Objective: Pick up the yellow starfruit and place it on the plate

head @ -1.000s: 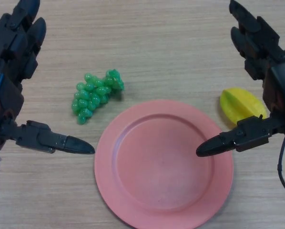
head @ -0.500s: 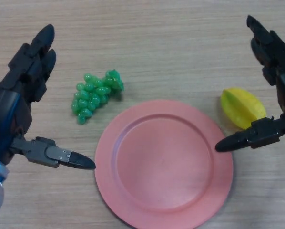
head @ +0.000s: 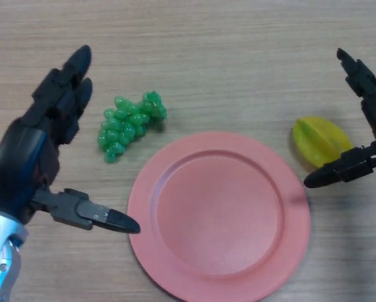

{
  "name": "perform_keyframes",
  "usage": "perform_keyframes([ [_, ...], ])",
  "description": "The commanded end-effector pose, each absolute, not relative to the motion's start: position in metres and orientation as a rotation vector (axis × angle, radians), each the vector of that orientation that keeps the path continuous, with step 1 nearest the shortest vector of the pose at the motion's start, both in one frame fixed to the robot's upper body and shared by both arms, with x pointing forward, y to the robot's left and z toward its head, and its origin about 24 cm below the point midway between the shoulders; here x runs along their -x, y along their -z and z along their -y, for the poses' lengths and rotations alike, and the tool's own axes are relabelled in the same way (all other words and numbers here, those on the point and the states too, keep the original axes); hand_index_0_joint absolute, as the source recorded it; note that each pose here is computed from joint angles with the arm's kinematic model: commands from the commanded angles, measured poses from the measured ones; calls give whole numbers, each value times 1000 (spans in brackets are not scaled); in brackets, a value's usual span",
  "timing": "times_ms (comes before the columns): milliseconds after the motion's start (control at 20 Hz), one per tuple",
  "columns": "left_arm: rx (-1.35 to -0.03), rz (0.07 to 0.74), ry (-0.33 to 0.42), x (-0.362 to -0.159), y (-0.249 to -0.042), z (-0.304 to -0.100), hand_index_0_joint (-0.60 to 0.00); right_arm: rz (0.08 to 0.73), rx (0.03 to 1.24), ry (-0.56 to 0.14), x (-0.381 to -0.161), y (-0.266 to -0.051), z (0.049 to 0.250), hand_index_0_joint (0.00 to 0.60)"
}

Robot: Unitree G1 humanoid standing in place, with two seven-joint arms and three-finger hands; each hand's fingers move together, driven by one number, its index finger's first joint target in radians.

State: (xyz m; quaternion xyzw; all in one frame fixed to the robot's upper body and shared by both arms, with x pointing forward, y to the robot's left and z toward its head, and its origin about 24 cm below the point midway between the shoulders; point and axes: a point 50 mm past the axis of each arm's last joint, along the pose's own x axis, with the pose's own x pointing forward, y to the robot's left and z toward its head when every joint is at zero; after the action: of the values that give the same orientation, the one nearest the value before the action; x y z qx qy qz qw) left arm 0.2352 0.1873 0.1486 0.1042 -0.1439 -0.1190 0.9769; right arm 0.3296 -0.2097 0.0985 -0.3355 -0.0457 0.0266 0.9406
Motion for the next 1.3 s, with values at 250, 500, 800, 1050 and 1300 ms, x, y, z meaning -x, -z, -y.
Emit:
perform_keyframes([
  [250, -244, 481, 200, -225, -182, -195, 0, 277, 771, 65, -350, -130, 227, 150],
  [500, -199, 466, 161, -235, -187, -203, 0, 313, 1161, 78, -356, -114, 238, 600],
  [800, -196, 467, 170, -238, -183, -196, 0, 320, 1195, 150, -353, -118, 251, 600],
  [1050, -185, 453, 156, -241, -180, -192, 0, 398, 1065, 212, -346, -144, 247, 600],
  [1300, -185, 461, 128, -248, -188, -187, 0, 457, 713, 112, -326, -163, 215, 600],
])
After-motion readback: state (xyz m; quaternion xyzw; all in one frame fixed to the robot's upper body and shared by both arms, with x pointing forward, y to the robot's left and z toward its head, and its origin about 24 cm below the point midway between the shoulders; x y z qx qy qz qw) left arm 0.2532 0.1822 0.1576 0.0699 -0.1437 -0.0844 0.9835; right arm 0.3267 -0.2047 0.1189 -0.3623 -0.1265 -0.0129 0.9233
